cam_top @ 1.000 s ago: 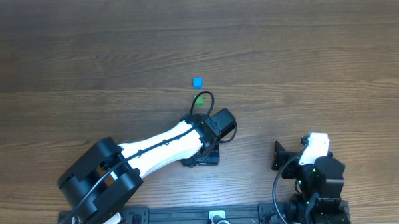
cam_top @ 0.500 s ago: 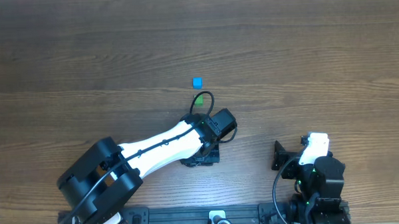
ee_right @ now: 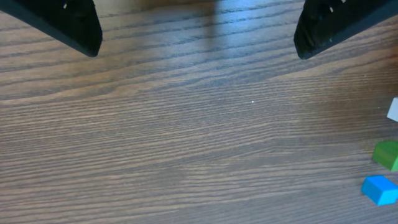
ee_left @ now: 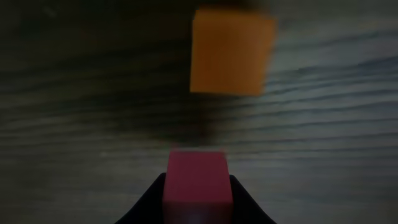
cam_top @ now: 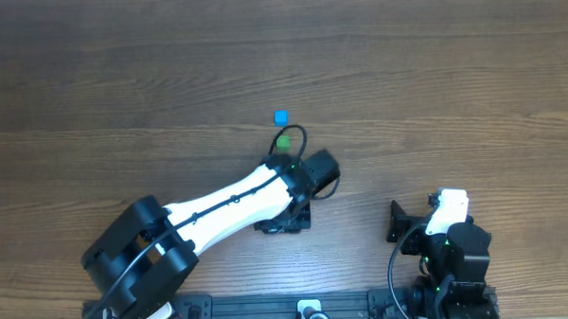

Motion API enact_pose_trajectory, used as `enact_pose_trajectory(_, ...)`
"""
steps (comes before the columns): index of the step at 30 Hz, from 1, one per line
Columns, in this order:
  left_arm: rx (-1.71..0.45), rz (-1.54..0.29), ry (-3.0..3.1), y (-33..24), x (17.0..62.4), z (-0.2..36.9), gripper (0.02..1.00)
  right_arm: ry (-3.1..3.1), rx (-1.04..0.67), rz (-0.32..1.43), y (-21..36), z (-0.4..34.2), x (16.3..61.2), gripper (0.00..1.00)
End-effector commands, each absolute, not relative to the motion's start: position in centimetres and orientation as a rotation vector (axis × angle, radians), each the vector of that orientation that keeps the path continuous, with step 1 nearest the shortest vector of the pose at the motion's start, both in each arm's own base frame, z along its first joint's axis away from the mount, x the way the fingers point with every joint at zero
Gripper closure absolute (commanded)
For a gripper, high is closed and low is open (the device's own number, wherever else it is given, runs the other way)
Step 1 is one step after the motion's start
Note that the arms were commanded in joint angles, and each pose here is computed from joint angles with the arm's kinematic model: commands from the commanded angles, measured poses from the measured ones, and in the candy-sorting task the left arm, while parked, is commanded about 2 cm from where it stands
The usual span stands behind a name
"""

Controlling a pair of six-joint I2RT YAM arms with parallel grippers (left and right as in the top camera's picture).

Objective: Stack Cubes

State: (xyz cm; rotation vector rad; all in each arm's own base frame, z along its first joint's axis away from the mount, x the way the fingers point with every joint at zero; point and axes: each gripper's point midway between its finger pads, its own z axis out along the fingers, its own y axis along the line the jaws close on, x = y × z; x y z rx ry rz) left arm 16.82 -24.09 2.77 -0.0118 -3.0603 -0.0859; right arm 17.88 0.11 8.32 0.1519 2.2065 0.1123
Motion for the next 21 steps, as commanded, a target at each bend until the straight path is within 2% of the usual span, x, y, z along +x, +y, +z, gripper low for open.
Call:
enact_pose_trajectory(1,-0.066,-0.084,-3.157,-24.8,20.3,5.7,0.978,2.202,0.149,0.111,0.1,8.3,17.9,0.007)
enact_pose_trajectory(12,-0.048,0.070,-3.238,-25.0,25.9,9.3,0.982,2.201,0.149,0.111,0.1,8.3,17.9,0.009)
enact_pose_trajectory(16,-0.071,0.119,-3.218,-25.4,27.2,9.3,0.980,2.202,0.149,0.111,0.1,8.3,17.9,0.007)
enact_pose_trajectory(21,-0.088,0.093,-3.185,-25.6,27.6,7.8,0.980,2.202,0.149,0.111,0.1,8.3,17.9,0.009)
